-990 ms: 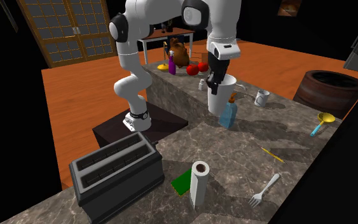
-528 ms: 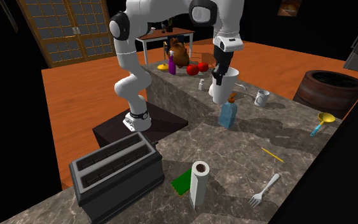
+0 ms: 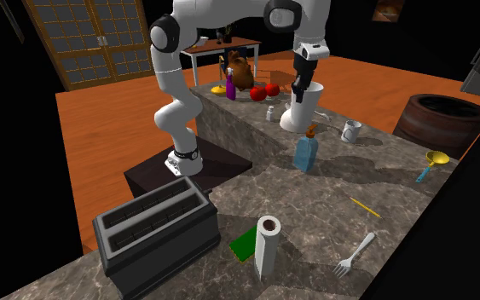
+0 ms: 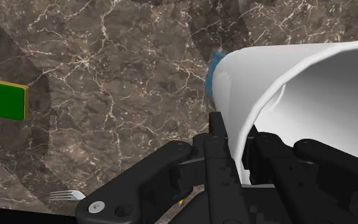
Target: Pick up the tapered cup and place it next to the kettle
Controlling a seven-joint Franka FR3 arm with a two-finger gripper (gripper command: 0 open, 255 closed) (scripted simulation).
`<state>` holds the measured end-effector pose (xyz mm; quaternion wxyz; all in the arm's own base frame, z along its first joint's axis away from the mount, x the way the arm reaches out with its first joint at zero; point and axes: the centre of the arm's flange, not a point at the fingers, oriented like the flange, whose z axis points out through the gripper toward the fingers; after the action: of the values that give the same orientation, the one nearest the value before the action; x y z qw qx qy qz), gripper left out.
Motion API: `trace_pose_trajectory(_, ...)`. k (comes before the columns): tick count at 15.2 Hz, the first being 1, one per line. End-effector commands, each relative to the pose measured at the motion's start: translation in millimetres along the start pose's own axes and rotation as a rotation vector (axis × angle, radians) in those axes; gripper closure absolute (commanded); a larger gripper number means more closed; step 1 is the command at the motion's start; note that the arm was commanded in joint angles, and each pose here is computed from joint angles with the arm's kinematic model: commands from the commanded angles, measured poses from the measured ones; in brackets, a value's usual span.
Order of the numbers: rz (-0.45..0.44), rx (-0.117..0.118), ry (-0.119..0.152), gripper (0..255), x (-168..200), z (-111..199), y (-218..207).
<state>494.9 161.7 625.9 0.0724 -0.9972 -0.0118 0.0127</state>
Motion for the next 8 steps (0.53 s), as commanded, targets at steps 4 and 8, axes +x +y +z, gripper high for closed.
trace_pose_trajectory(4, 0.002, 0.0, 0.001, 255, -16, 10, -65)
trace_pose_trajectory(8, 0.002, 0.0, 0.001, 255, -28, 18, -115)
